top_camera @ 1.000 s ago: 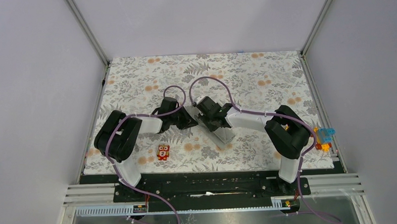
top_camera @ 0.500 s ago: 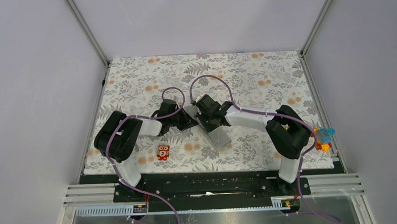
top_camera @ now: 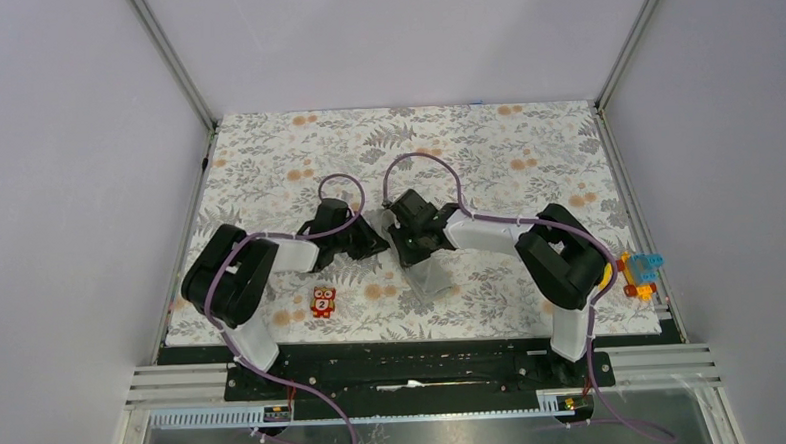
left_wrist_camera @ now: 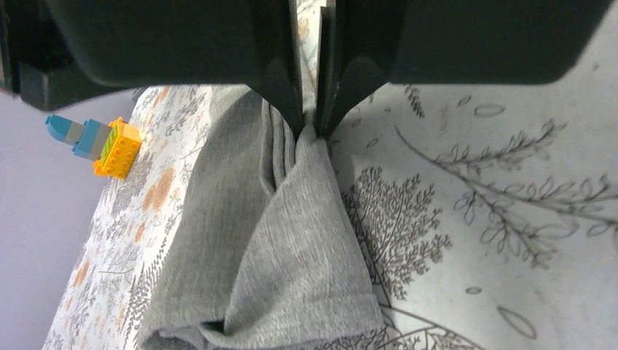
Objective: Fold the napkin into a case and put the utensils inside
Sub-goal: Smooth out the smaller rectangle-folded napkin at the center of the board, then pick up the smaller rectangle-folded napkin from the center of the board.
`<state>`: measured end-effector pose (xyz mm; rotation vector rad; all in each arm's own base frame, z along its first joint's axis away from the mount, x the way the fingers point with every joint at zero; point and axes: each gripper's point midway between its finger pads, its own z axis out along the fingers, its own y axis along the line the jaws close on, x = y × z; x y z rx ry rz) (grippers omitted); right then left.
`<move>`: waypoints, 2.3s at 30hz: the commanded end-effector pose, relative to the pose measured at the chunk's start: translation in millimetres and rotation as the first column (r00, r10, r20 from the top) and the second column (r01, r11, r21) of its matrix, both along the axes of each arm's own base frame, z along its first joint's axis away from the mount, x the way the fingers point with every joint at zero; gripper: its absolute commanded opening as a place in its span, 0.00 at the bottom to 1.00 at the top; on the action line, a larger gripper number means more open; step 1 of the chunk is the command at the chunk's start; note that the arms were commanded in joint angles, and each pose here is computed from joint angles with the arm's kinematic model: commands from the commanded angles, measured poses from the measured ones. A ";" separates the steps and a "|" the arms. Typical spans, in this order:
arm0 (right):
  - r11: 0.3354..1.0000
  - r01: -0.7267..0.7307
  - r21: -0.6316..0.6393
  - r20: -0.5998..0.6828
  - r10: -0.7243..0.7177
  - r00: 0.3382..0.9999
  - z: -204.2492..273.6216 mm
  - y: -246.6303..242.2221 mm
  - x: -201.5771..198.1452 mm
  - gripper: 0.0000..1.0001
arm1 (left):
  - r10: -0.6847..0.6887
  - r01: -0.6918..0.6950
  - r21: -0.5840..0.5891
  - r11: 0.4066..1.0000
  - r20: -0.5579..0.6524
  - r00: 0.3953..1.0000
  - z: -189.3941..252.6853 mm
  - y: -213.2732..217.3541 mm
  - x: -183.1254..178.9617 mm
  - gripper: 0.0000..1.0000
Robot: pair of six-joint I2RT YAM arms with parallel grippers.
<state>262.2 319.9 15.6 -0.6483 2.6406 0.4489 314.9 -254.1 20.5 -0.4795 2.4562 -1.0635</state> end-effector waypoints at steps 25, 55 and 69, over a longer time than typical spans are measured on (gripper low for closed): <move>0.997 0.018 0.080 0.078 -0.025 0.997 17.4 -11.8 7.2 0.44 | -0.114 0.114 -0.024 0.993 0.006 0.993 1.2 -5.7 33.8 0.00; 0.985 0.045 -0.166 0.417 0.029 0.908 15.0 3.7 24.1 0.00 | -0.126 0.128 0.000 0.992 0.171 0.977 81.7 25.2 41.7 0.15; 0.664 0.192 0.722 -0.238 -0.022 0.971 113.4 98.7 -34.0 0.00 | 0.068 -0.124 0.102 0.987 0.431 0.900 211.9 95.9 12.0 0.41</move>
